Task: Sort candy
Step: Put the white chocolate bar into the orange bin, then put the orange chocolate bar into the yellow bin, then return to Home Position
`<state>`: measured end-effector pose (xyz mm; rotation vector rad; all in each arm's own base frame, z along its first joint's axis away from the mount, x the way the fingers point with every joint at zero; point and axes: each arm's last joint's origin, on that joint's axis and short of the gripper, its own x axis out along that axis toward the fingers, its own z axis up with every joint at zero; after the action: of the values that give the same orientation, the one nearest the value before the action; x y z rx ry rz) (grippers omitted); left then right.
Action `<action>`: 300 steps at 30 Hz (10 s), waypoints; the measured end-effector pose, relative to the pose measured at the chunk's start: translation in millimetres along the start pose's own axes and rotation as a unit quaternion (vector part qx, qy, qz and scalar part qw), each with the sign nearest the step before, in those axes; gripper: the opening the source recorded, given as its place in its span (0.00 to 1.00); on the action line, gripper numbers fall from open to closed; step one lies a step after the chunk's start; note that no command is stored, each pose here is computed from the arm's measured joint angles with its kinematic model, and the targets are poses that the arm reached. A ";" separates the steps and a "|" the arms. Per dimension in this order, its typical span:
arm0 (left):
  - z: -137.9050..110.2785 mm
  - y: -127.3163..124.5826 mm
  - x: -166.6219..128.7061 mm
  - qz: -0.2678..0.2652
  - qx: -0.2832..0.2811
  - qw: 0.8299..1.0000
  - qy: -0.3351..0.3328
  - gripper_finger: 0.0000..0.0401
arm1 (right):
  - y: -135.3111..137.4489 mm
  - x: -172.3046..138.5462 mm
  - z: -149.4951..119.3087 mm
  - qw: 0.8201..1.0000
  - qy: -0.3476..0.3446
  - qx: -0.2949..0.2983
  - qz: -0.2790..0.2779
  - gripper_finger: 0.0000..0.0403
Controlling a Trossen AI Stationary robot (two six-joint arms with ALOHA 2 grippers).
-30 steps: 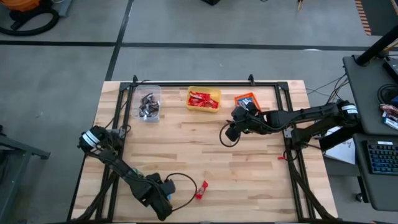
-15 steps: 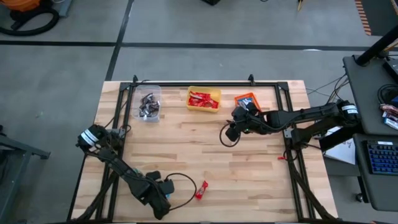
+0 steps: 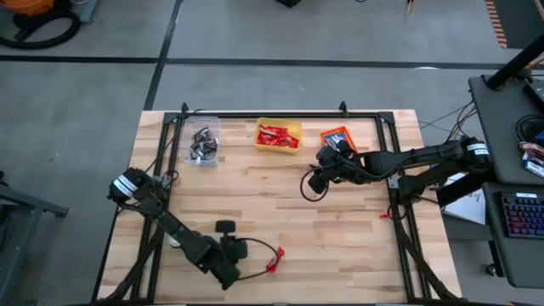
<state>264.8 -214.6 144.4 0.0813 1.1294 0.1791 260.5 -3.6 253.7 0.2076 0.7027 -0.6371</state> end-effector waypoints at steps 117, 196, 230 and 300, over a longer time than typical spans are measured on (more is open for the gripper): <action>90.6 101.4 -66.4 0.038 -0.081 0.965 -0.247 0.30 | -83.7 48.6 -19.4 0.987 0.108 0.116 -0.037 0.40; 19.1 31.8 -56.4 -0.029 -0.037 0.985 -0.165 0.39 | 196.0 60.6 -91.6 0.819 -0.088 -0.406 0.395 0.07; 9.9 48.1 -77.4 0.030 0.045 0.985 -0.163 0.39 | 194.9 75.9 -41.6 0.824 -0.010 -0.420 0.380 0.05; -131.1 224.8 -48.1 -0.061 -0.145 0.846 -0.509 0.39 | -113.3 -20.9 -124.7 0.854 -0.402 -0.185 0.276 0.49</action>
<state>103.5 -5.9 166.2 -0.1575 0.0288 0.1569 112.4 -35.8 177.2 -0.2161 -0.0762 0.0099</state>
